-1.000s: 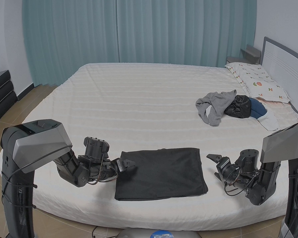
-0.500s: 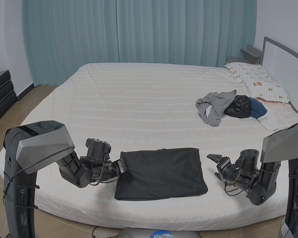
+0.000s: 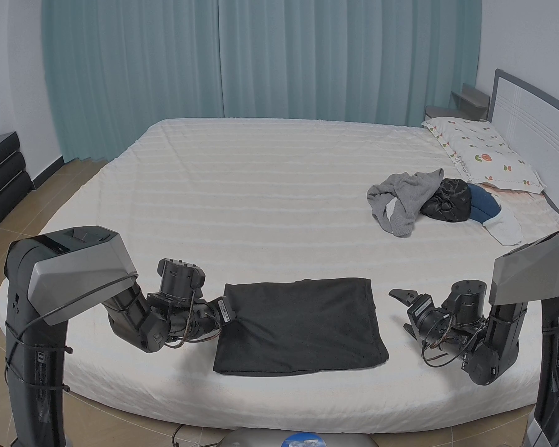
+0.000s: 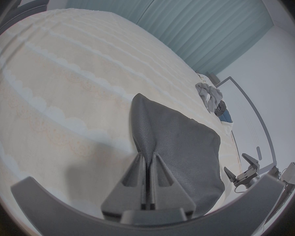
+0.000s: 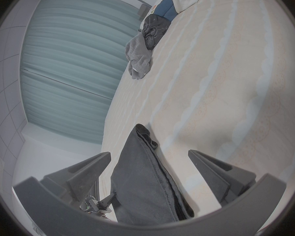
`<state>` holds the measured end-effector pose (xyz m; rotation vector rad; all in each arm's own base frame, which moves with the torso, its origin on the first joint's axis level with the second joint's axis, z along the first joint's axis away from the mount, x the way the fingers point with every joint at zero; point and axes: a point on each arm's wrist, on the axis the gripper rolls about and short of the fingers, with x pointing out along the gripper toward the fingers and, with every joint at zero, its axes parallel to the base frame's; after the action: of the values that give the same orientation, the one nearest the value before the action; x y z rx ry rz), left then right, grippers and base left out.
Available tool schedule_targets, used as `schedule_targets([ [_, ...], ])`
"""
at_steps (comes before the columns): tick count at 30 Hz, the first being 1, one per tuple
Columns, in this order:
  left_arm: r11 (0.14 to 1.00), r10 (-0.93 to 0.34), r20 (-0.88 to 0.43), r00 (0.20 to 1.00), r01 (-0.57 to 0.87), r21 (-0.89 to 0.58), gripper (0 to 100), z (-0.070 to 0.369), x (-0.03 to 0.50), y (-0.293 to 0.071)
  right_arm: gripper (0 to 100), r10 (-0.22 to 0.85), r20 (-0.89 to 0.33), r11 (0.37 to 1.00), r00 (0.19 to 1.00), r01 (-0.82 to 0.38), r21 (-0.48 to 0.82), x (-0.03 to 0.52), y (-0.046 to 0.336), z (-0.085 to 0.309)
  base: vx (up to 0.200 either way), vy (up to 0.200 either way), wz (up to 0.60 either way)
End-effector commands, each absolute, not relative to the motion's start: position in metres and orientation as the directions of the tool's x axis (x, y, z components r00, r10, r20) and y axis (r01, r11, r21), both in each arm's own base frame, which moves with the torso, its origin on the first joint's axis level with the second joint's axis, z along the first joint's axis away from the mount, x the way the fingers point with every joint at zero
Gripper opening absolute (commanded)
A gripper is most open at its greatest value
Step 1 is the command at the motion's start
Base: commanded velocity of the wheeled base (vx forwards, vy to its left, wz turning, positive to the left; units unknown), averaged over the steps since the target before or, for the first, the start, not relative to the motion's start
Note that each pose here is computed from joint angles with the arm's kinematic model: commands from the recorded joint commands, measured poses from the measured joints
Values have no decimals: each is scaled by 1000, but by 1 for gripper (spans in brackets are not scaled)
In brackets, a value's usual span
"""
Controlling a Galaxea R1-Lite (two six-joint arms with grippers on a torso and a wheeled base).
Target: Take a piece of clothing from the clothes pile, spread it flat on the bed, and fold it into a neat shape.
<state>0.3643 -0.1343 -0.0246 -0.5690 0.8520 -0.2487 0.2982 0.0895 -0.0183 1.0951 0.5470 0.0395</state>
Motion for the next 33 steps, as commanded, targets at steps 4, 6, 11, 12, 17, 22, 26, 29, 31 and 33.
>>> schedule_targets([
  [4,820,-430,-626,651,-7,-572,0,-24,362,-134,100,295,-405,473,865,236,849,298,90,-19,0,0,0],
  [6,818,-431,-616,659,-3,-575,0,-23,363,-134,100,295,-405,473,865,236,849,298,90,-19,0,0,0],
  [11,816,-430,-619,657,-10,-578,0,-25,361,-133,100,301,-406,472,863,236,850,298,89,-20,0,0,0],
  [12,816,-430,-619,657,-10,-578,0,-25,361,-133,100,301,-406,472,863,236,850,298,89,-20,0,0,0],
  [17,817,-427,-623,655,-14,-576,0,-25,360,-133,100,311,-407,470,859,234,851,298,89,-20,0,0,0],
  [22,819,-425,-629,652,-19,-574,0,-26,358,-132,100,309,-412,472,857,238,849,298,89,-21,0,160,0],
  [26,818,-423,-631,650,-25,-574,0,-24,355,-130,100,308,-412,471,858,239,849,298,89,-21,0,200,0],
  [29,817,-422,-630,652,-26,-576,0,-23,355,-130,100,309,-412,472,857,238,849,298,89,-22,0,200,0],
  [31,817,-422,-630,652,-26,-576,0,-23,355,-130,100,309,-412,472,857,238,849,298,89,-21,0,200,0],
  [33,818,-421,-631,652,-28,-574,0,-23,355,-129,100,309,-412,472,857,238,849,298,89,-21,0,200,0],
])
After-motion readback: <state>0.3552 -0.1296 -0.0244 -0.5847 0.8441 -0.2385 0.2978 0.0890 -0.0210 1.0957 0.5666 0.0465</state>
